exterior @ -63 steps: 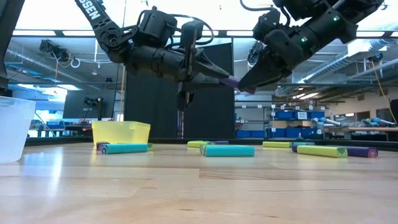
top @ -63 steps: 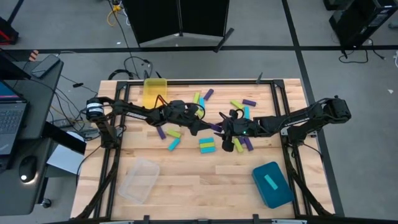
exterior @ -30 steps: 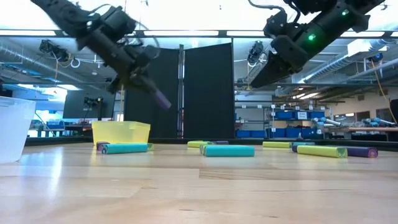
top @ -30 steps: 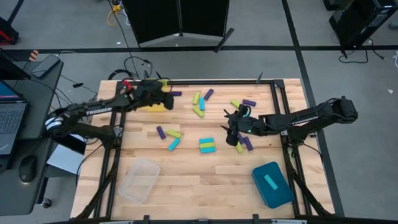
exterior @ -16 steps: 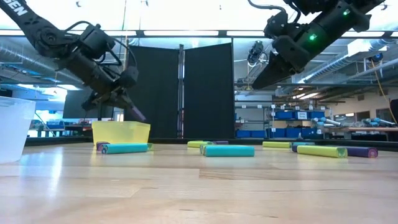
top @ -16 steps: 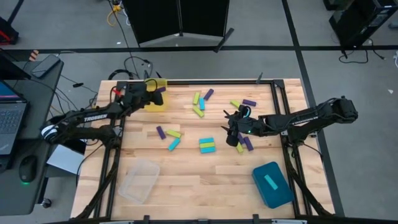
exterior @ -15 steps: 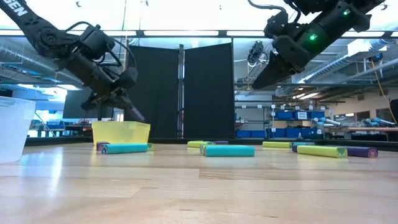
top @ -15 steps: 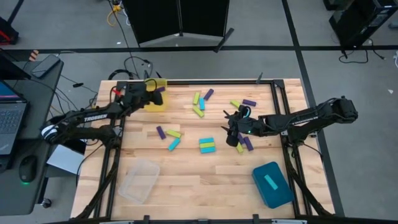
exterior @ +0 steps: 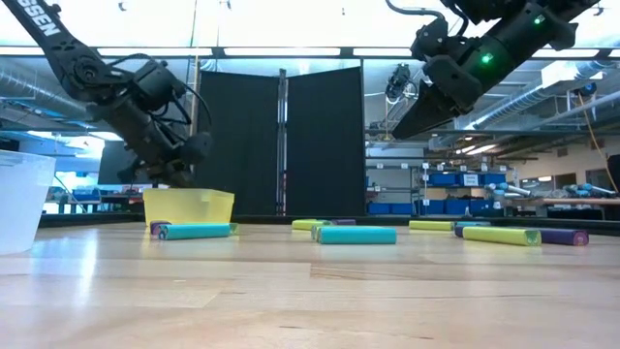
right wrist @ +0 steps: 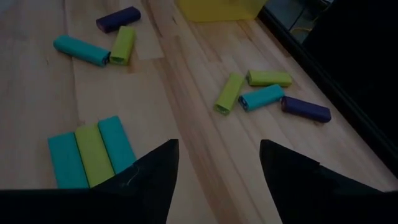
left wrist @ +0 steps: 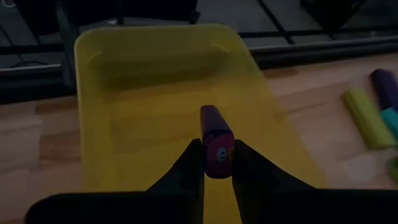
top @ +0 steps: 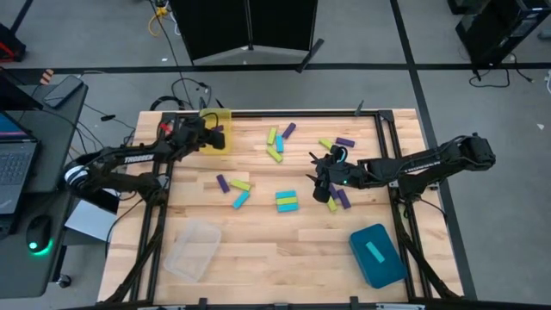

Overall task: Sort blocks
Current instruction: Put the violet block into the yellow bin, then put the green block into the transparent bin

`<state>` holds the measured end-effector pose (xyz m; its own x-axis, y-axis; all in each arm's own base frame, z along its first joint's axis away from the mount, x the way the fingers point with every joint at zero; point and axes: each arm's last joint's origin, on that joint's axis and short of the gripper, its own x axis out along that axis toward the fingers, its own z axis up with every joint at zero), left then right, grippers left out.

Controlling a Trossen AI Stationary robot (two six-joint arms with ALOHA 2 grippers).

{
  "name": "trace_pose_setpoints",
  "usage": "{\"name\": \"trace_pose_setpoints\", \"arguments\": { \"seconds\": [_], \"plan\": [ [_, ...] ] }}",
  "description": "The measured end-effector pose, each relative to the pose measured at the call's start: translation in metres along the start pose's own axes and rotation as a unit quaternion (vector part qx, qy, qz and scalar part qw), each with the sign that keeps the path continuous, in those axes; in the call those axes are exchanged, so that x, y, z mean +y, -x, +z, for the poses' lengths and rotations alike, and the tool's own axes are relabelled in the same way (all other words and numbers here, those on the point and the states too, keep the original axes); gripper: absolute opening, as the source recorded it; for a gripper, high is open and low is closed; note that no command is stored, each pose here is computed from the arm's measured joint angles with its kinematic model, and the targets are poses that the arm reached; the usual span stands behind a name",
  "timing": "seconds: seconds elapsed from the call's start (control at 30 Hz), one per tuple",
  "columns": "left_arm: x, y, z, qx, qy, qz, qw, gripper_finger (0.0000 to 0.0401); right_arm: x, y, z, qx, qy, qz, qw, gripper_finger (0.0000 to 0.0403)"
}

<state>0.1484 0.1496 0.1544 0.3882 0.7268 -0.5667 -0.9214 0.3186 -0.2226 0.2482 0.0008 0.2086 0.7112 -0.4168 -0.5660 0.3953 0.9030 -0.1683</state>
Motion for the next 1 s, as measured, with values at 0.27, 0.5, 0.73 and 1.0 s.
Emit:
{"name": "trace_pose_setpoints", "arguments": {
  "seconds": [0.27, 0.5, 0.73, 1.0],
  "plan": [
    [0.002, -0.008, -0.007, 0.020, -0.030, 0.022, 0.999, 0.0063, 0.000, 0.000, 0.000, 0.000, 0.000, 0.000, 1.000, 0.0236],
    [0.001, -0.009, -0.005, 0.008, -0.048, 0.016, 0.999, 0.0110, -0.001, -0.001, 0.000, 0.001, -0.001, -0.002, 1.000, 0.0234],
    [0.000, -0.008, -0.002, -0.005, -0.064, 0.014, 0.998, 0.0125, -0.001, -0.001, 0.000, 0.001, -0.001, -0.002, 1.000, 0.0234],
    [-0.011, 0.010, 0.007, -0.045, -0.110, -0.025, 0.993, 0.0126, -0.001, -0.001, 0.000, 0.002, -0.002, 0.002, 1.000, 0.0235]
  ]
}}
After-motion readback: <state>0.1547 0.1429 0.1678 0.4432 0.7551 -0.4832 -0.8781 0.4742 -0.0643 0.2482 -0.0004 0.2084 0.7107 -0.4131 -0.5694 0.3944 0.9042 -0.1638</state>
